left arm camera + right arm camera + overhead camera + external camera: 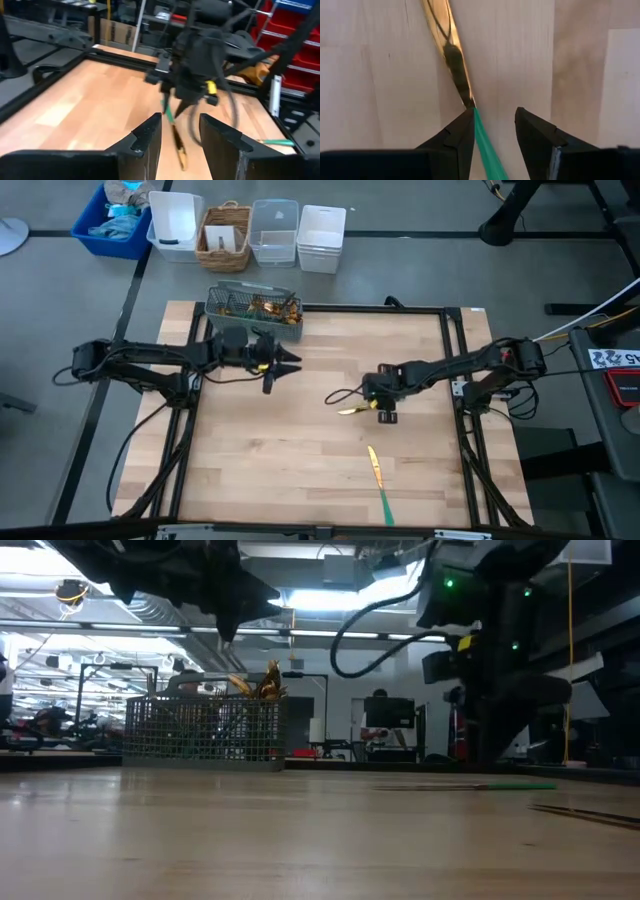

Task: Sort silverware
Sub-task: Put the green knife into the gray silverware basket

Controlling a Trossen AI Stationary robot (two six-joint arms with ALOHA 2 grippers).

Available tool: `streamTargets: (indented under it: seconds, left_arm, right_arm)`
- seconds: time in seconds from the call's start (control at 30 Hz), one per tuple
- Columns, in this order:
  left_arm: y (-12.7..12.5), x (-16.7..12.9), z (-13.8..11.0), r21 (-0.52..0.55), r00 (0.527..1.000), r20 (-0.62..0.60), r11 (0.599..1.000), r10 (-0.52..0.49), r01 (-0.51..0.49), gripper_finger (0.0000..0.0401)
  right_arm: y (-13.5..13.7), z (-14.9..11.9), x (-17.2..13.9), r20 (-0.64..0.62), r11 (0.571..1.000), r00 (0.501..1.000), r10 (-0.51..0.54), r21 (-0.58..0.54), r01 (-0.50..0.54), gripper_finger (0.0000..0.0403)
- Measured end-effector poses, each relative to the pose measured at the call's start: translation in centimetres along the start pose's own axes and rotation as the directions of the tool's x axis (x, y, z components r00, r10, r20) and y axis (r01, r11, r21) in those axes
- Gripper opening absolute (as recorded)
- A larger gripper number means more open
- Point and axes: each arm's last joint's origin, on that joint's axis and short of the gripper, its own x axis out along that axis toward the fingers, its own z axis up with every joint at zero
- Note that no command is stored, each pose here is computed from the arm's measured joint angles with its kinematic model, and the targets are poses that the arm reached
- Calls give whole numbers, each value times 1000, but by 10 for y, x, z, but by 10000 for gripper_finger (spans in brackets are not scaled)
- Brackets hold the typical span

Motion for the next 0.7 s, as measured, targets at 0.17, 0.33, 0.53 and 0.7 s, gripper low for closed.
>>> streamTargets:
  seconds: [0.17, 0.33, 0.53, 0.7]
  left_arm:
    - [-11, 2, -2, 11, 999, -8, 999, -45, 45, 125]
    - [-18, 2, -3, 16, 997, -14, 997, -69, 70, 125]
    - [-22, 3, -4, 22, 996, -17, 996, -84, 84, 125]
    - [-22, 3, -4, 25, 997, -17, 996, -82, 82, 125]
  right_arm:
    - [-4, -2, 8, 44, 996, 995, 88, 22, -89, 143]
    - [-3, -6, 14, 56, 994, 993, 105, -6, -105, 143]
    - [-2, -10, 20, 74, 995, 993, 96, -5, -96, 133]
    - [-2, -10, 20, 79, 995, 992, 96, -5, -96, 98]
